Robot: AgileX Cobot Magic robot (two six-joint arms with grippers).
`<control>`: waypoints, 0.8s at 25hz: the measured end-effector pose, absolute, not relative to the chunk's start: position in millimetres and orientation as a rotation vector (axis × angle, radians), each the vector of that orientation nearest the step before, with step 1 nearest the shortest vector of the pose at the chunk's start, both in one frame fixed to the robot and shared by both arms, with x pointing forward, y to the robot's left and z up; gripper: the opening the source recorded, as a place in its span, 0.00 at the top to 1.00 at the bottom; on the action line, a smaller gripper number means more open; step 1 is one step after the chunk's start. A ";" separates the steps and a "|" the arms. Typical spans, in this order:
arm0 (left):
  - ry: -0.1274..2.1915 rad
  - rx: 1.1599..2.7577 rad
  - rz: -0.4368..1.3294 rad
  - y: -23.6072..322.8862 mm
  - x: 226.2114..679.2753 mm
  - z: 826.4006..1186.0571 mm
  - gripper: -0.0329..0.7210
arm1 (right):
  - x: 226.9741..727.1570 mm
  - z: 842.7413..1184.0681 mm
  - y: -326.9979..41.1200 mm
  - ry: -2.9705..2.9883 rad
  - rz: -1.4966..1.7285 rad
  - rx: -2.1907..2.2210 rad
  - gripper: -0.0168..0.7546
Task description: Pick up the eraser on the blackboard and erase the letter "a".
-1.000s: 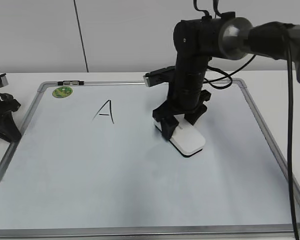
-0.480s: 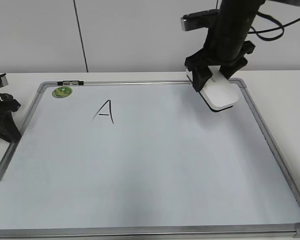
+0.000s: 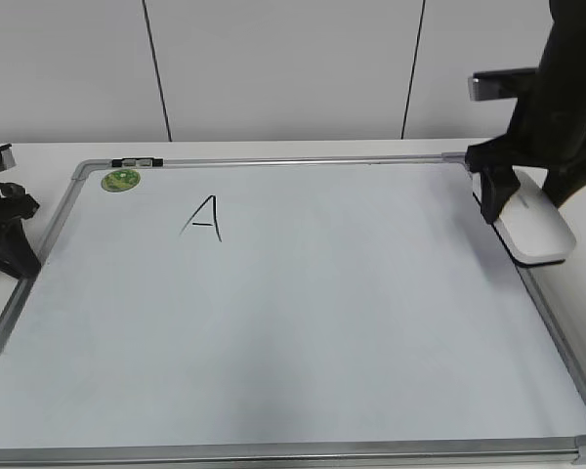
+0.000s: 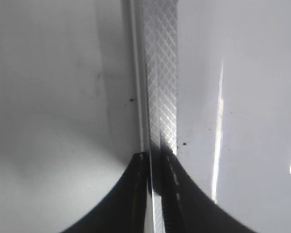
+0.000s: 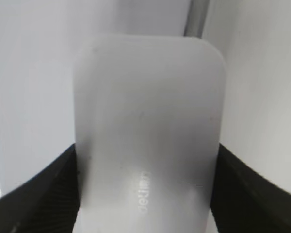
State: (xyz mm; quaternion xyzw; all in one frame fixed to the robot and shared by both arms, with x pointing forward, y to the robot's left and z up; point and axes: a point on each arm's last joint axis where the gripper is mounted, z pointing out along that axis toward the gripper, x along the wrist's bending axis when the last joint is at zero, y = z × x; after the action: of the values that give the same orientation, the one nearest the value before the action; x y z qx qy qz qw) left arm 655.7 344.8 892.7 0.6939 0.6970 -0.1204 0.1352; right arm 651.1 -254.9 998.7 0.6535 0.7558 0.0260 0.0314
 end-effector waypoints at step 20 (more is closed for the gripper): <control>2.019 2.011 -0.352 344.7 655.6 892.9 0.90 | 656.0 951.0 -259.2 2.252 0.131 2.074 0.28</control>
State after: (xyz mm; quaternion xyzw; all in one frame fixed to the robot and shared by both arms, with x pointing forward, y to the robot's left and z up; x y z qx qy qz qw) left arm 655.6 344.7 892.9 0.6940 0.6967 -0.1217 0.1348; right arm 656.0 -259.2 951.0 0.6763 0.7344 0.0429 0.0385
